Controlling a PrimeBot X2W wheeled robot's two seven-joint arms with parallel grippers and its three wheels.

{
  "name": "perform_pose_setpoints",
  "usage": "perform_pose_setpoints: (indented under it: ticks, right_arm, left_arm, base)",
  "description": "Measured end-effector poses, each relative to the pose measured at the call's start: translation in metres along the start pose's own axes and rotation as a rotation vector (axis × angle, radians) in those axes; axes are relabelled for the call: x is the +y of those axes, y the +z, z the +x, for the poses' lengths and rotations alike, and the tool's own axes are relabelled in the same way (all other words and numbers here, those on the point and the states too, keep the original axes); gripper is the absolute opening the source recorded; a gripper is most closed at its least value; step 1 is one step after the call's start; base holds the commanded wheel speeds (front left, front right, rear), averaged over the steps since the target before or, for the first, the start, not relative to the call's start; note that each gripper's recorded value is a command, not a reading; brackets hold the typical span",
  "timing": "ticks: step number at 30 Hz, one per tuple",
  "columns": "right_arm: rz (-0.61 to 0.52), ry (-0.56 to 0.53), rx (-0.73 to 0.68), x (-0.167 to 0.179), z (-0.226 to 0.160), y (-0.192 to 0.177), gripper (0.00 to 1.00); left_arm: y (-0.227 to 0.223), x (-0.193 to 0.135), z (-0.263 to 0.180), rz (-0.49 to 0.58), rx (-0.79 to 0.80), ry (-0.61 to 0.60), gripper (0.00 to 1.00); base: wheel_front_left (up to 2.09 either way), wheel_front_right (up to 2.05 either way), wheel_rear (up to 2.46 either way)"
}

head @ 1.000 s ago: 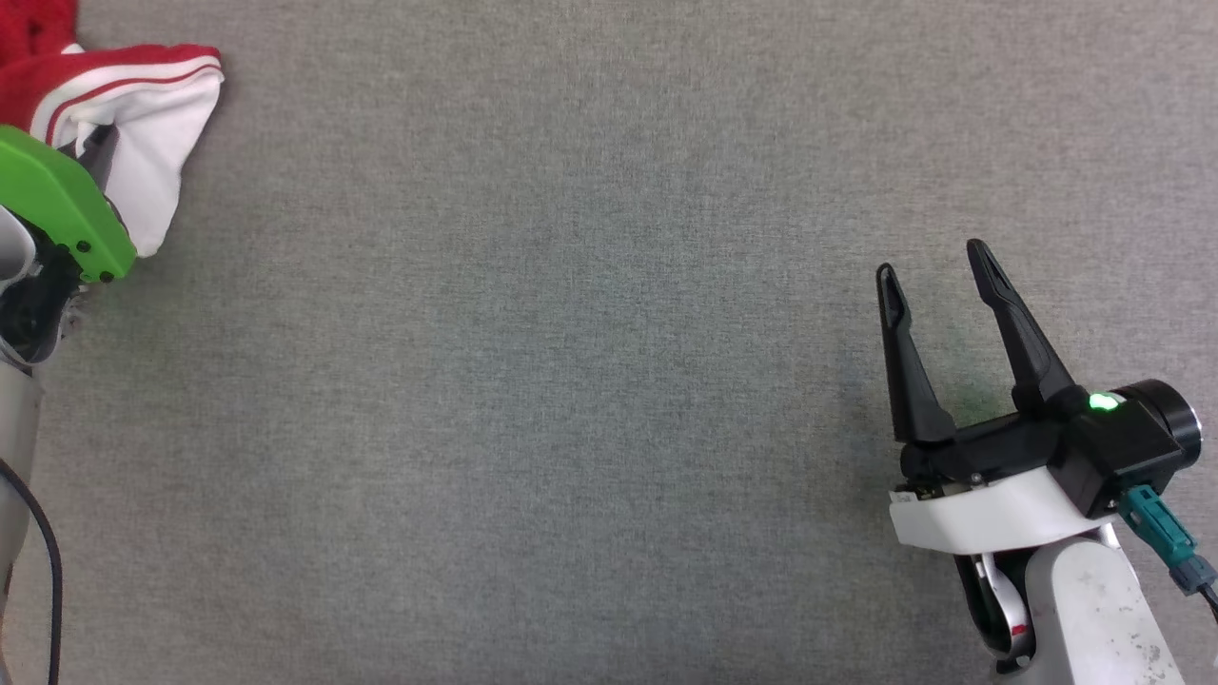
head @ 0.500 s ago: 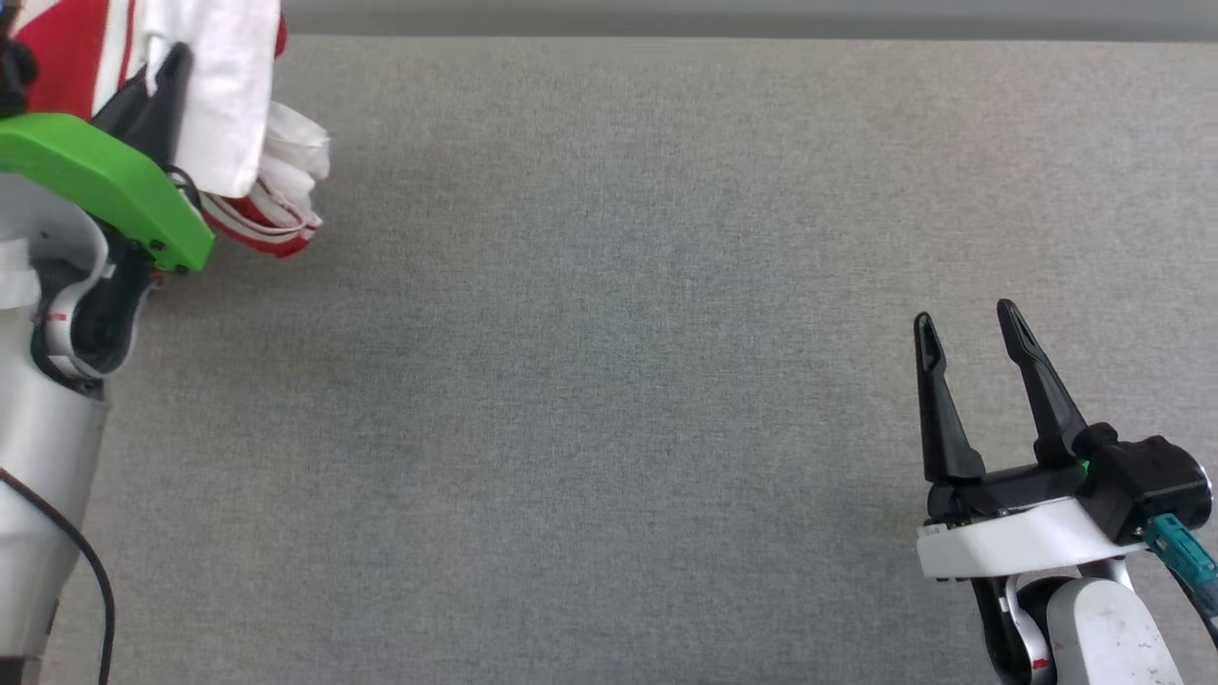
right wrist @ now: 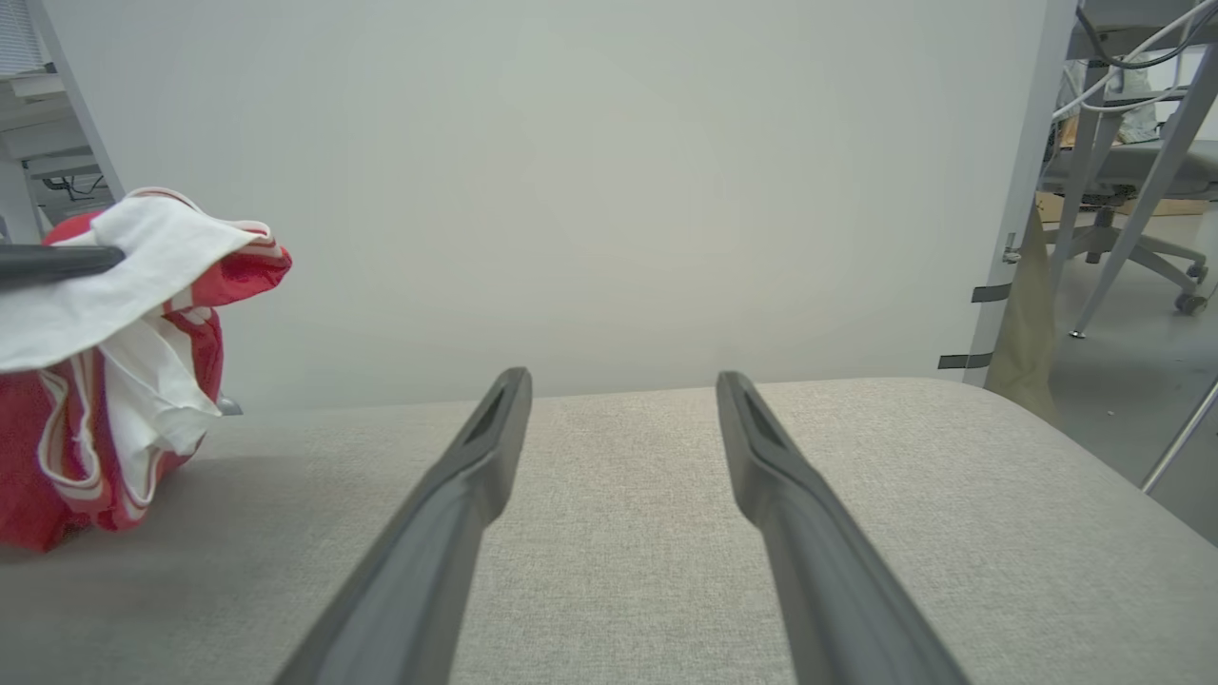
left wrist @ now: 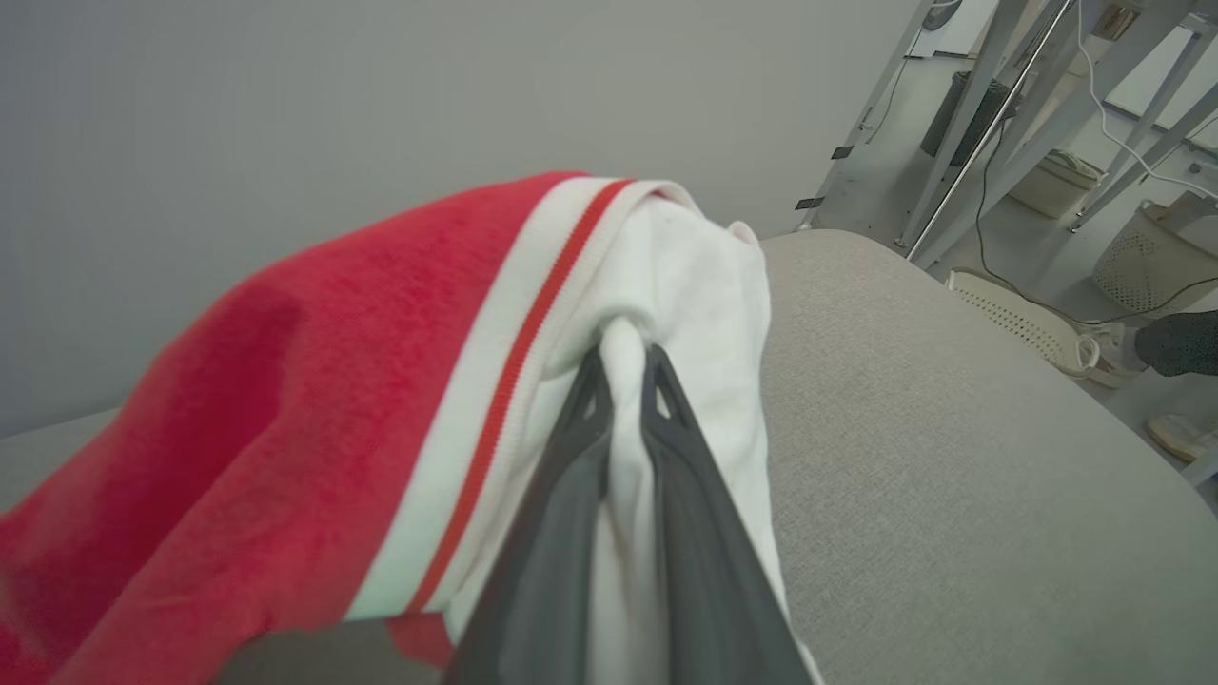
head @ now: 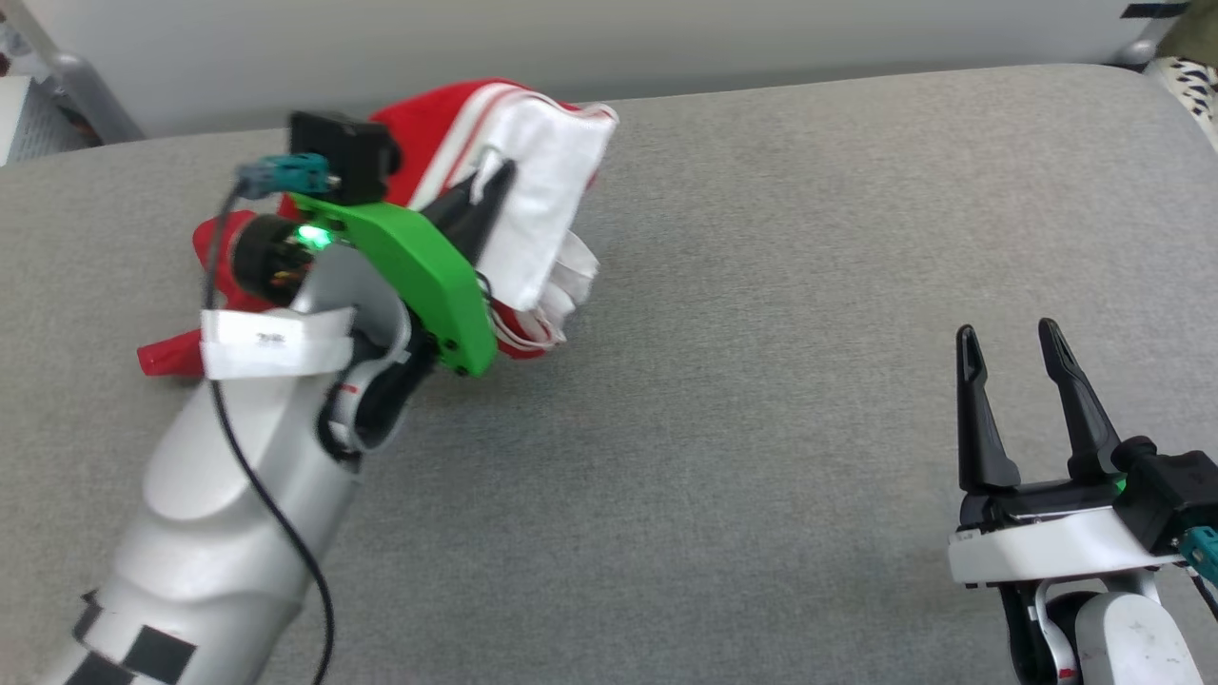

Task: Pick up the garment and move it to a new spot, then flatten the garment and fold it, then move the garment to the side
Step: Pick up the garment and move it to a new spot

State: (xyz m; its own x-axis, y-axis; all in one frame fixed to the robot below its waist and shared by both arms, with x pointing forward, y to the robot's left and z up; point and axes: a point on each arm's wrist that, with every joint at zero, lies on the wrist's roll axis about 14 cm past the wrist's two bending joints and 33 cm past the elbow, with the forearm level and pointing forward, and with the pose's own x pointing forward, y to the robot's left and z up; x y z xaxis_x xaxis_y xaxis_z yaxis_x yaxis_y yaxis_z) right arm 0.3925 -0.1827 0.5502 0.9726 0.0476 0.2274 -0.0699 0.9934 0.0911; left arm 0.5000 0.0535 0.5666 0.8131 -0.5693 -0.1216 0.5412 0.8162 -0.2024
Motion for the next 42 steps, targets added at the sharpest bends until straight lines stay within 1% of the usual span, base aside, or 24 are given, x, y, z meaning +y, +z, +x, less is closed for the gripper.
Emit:
perform_pose_setpoints:
  ticks: [2, 6, 8, 11, 12, 13, 16, 19, 22, 25, 31, 34, 37, 39, 42]
  right_arm:
    - [-0.014, -0.034, -0.005, -0.011, -0.006, 0.004, 1.0]
    - [-0.036, -0.103, -0.008, -0.034, -0.018, 0.01, 1.0]
    - [-0.046, -0.131, 0.0, -0.043, -0.024, 0.01, 1.0]
    - [-0.059, -0.164, 0.007, -0.052, -0.033, 0.011, 1.0]
    - [-0.063, -0.176, 0.01, -0.056, -0.036, 0.011, 1.0]
    - [-0.065, -0.186, 0.014, -0.058, -0.038, 0.011, 1.0]
    - [-0.069, -0.213, 0.02, -0.066, -0.046, 0.012, 1.0]
    - [-0.068, -0.228, 0.029, -0.069, -0.049, 0.01, 1.0]
    - [-0.067, -0.223, 0.041, -0.068, -0.048, 0.006, 1.0]
    - [-0.066, -0.211, 0.047, -0.065, -0.044, 0.003, 1.0]
    - [-0.07, -0.169, 0.045, -0.055, -0.033, -0.001, 1.0]
    - [-0.07, -0.138, 0.047, -0.046, -0.029, -0.003, 1.0]
    - [-0.062, -0.1, 0.052, -0.033, -0.027, -0.007, 1.0]
    - [-0.056, -0.069, 0.048, -0.023, -0.023, -0.007, 1.0]
    - [-0.043, -0.03, 0.038, -0.01, -0.019, -0.006, 1.0]
  left_arm:
    - [-0.016, -0.032, 0.015, -0.02, 0.033, -0.075, 0.0]
    - [-0.036, -0.092, 0.039, -0.096, 0.056, -0.196, 0.0]
    - [-0.047, -0.117, 0.049, -0.122, 0.074, -0.241, 0.0]
    - [-0.067, -0.146, 0.06, -0.118, 0.123, -0.288, 0.0]
    - [-0.075, -0.153, 0.063, -0.115, 0.137, -0.296, 0.19]
    - [-0.081, -0.158, 0.067, -0.106, 0.15, -0.299, 1.0]
    - [-0.098, -0.17, 0.073, -0.1, 0.177, -0.318, 1.0]
    - [-0.103, -0.175, 0.079, -0.106, 0.16, -0.329, 1.0]
    - [-0.099, -0.175, 0.081, -0.136, 0.118, -0.334, 1.0]
    - [-0.094, -0.166, 0.081, -0.16, 0.07, -0.307, 1.0]
    - [-0.069, -0.132, 0.075, -0.131, -0.062, -0.221, 1.0]
    - [-0.052, -0.103, 0.064, -0.109, -0.121, -0.152, 1.0]
    - [-0.033, -0.066, 0.042, -0.045, -0.187, -0.065, 1.0]
    - [-0.02, -0.043, 0.02, -0.011, -0.243, -0.001, 1.0]
    - [-0.012, -0.021, -0.017, 0.012, -0.303, 0.074, 1.0]
  base:
    - [0.0, 0.0, 0.0]
    - [0.0, 0.0, 0.0]
    - [0.0, 0.0, 0.0]
    - [0.0, 0.0, 0.0]
    - [0.0, 0.0, 0.0]
    - [0.0, 0.0, 0.0]
    - [0.0, 0.0, 0.0]
    - [0.0, 0.0, 0.0]
    - [0.0, 0.0, 0.0]
    - [0.0, 0.0, 0.0]
    - [0.0, 0.0, 0.0]
    - [0.0, 0.0, 0.0]
    - [0.0, 0.0, 0.0]
    - [0.0, 0.0, 0.0]
    - [0.0, 0.0, 0.0]
